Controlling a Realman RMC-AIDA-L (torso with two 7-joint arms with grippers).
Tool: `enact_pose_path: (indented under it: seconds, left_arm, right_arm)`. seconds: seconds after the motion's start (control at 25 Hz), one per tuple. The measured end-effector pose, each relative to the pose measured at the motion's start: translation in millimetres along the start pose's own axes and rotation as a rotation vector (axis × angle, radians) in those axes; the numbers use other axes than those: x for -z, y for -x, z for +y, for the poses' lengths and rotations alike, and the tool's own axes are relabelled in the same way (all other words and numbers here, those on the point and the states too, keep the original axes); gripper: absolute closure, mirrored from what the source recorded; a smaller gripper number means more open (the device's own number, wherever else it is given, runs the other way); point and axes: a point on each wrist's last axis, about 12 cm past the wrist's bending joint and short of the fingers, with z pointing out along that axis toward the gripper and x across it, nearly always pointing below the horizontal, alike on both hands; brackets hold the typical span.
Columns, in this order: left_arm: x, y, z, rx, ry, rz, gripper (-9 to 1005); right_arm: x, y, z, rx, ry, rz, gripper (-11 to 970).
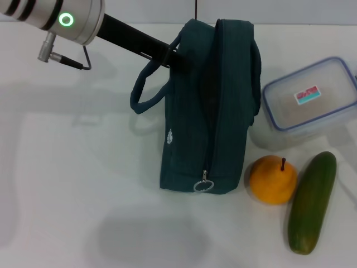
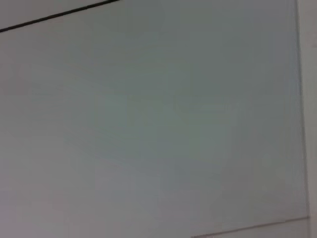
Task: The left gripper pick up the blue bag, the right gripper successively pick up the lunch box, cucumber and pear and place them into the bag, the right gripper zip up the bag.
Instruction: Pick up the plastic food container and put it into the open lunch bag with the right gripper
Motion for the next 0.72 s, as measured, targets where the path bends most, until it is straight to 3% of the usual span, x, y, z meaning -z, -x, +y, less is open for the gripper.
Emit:
enact_pose_path:
  seconds: [0.4,0.72]
  left_arm:
    - [-3.5,-0.1,1.5,0.004,0.008,-0.005,939]
    - [-6.2,7.1,2.0,0.003,0.025,-0.023,939]
  right_arm:
    - [-5.7,-4.3,7.8,-0.051,0.086,-0.001,855]
    - [-7.8,-7.7,23.0,-0.064,0.22,0.019,852]
